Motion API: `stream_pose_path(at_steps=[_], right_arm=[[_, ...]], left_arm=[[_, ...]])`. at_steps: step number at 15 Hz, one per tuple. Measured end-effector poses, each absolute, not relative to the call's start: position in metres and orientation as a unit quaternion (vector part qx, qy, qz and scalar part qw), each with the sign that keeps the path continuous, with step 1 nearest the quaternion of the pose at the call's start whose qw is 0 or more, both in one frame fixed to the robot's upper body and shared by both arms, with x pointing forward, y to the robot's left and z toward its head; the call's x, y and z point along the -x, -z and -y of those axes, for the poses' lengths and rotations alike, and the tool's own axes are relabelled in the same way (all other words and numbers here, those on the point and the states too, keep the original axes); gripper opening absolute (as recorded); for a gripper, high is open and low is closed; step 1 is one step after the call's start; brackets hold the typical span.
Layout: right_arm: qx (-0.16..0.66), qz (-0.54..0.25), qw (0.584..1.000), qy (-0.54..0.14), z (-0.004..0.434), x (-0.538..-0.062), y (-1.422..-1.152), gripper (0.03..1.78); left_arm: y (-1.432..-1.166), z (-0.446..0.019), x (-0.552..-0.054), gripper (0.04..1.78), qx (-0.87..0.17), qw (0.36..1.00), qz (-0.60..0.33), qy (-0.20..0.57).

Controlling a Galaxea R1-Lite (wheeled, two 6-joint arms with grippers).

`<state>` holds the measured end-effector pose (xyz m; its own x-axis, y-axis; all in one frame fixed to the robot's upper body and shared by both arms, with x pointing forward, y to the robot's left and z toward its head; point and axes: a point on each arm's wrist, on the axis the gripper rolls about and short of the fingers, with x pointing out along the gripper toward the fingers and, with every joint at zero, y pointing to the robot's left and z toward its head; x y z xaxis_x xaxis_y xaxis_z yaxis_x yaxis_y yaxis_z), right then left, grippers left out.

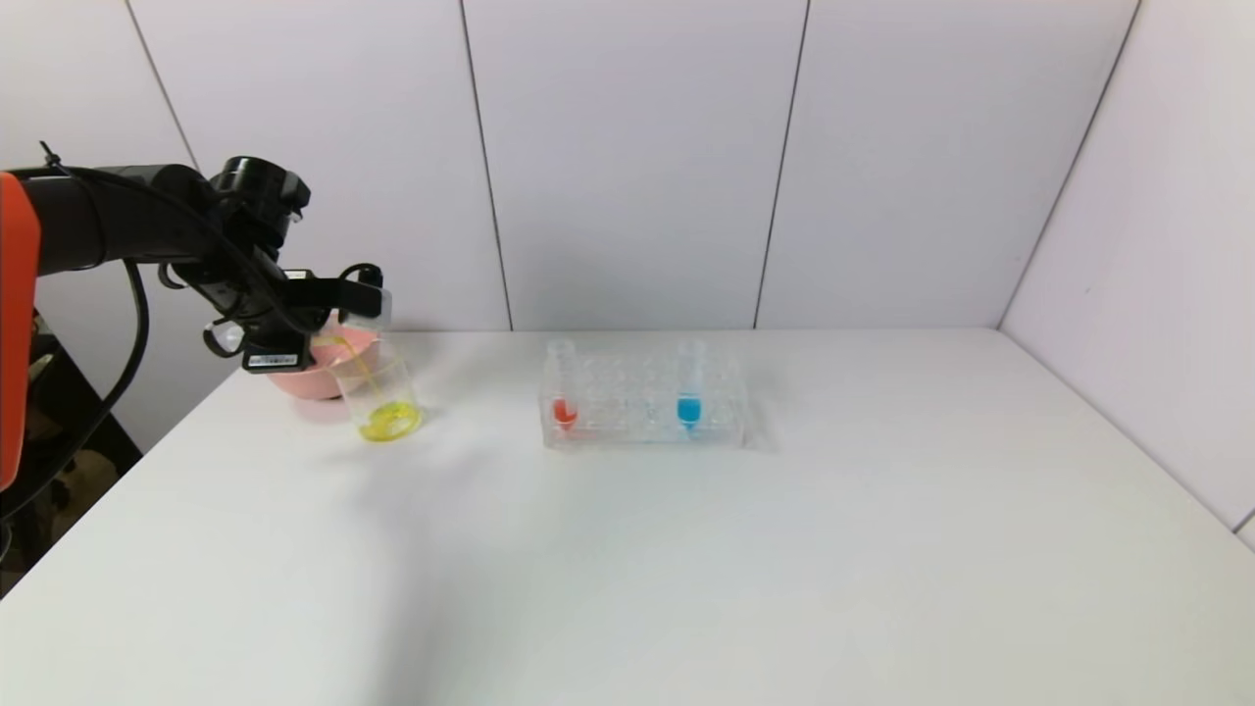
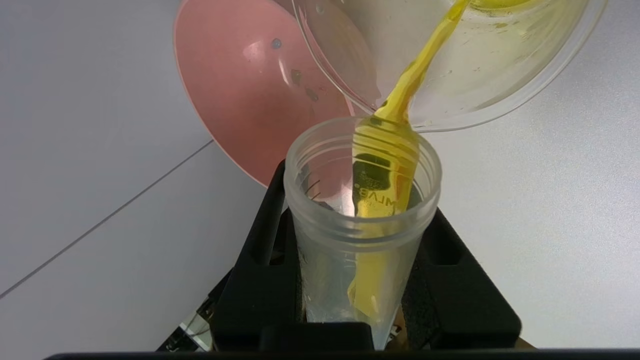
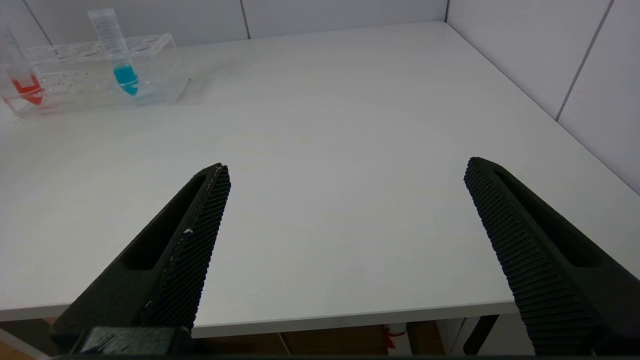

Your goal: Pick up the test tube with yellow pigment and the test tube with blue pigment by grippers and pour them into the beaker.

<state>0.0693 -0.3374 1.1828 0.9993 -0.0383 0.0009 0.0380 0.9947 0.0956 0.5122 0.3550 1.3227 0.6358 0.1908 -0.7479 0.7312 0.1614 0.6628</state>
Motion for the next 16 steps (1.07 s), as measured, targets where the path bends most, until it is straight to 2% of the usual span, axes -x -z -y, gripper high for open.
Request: stream_pose_path(at_steps=[16], right_arm=[[-0.047,0.001,0.999,0.019,0.3374,-0.0693,-1.1828,1.71]], left_arm=[[-1.3252,-0.3479,-0.5108,0.55,-0.629,0.649,-0.386,0.188]])
